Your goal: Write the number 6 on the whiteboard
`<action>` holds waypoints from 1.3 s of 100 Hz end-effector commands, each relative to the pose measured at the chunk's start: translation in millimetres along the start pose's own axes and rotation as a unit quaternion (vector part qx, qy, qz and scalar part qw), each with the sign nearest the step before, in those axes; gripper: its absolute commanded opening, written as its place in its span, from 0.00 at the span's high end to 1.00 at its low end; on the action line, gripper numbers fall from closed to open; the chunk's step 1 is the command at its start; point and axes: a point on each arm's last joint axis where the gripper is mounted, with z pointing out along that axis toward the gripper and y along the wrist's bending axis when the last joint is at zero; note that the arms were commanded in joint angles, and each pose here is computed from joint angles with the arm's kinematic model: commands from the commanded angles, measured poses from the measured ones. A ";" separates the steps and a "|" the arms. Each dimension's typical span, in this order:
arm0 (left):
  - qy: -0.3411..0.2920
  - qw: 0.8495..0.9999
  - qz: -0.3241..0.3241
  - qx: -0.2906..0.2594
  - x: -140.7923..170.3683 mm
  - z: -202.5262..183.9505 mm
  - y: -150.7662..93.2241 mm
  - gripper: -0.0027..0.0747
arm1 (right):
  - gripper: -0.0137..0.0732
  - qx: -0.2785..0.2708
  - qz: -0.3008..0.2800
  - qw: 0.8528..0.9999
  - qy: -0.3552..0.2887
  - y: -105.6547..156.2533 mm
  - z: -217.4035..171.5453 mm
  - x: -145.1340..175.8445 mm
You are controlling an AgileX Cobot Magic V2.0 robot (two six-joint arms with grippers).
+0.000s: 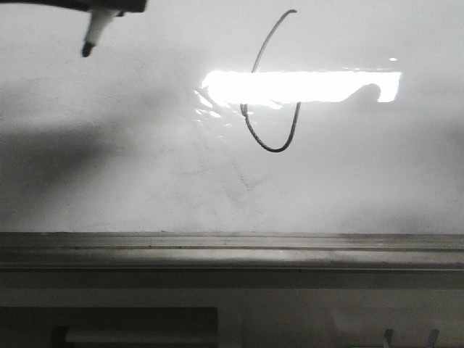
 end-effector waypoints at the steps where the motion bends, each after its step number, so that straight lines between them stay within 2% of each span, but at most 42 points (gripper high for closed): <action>1: -0.057 0.992 -0.096 -0.060 -3.4 -11.1 13.8 0.99 | 0.28 0.038 0.012 0.998 -0.055 1.4 -9.9 0.4; 11: -0.056 0.981 -0.154 -0.107 10.3 -9.3 24.8 0.99 | 0.28 0.055 0.023 0.995 -0.083 4.0 -11.4 8.2; 50: -0.013 0.979 -0.150 -0.135 9.4 33.0 28.3 0.99 | 0.28 0.061 0.029 0.993 -0.100 5.0 -12.7 9.5; 75: -0.016 0.979 -0.149 -0.137 5.3 38.1 28.1 0.98 | 0.28 0.062 0.029 0.993 -0.100 4.9 -12.7 9.4; 80: -0.017 0.979 -0.150 -0.136 4.5 38.1 28.0 0.93 | 0.28 0.062 0.029 0.993 -0.100 4.9 -12.7 9.4; 87: -0.017 0.979 -0.150 -0.136 4.5 38.1 28.0 0.80 | 0.28 0.062 0.029 0.993 -0.100 4.9 -12.7 9.4; 99: -0.016 0.979 -0.150 -0.136 4.6 38.1 27.8 0.45 | 0.28 0.062 0.029 0.993 -0.100 4.9 -12.7 9.4; 106: -0.020 0.979 -0.149 -0.135 3.5 36.9 27.8 0.29 | 0.28 0.062 0.029 0.993 -0.100 4.8 -12.7 9.3; 113: -0.027 0.981 -0.138 -0.133 0.4 33.4 27.1 0.23 | 0.28 0.062 0.029 0.993 -0.100 4.8 -12.7 9.3; 130: -0.059 0.988 -0.078 -0.122 -11.1 12.7 24.0 0.23 | 0.28 0.064 0.030 0.992 -0.103 4.4 -12.9 8.8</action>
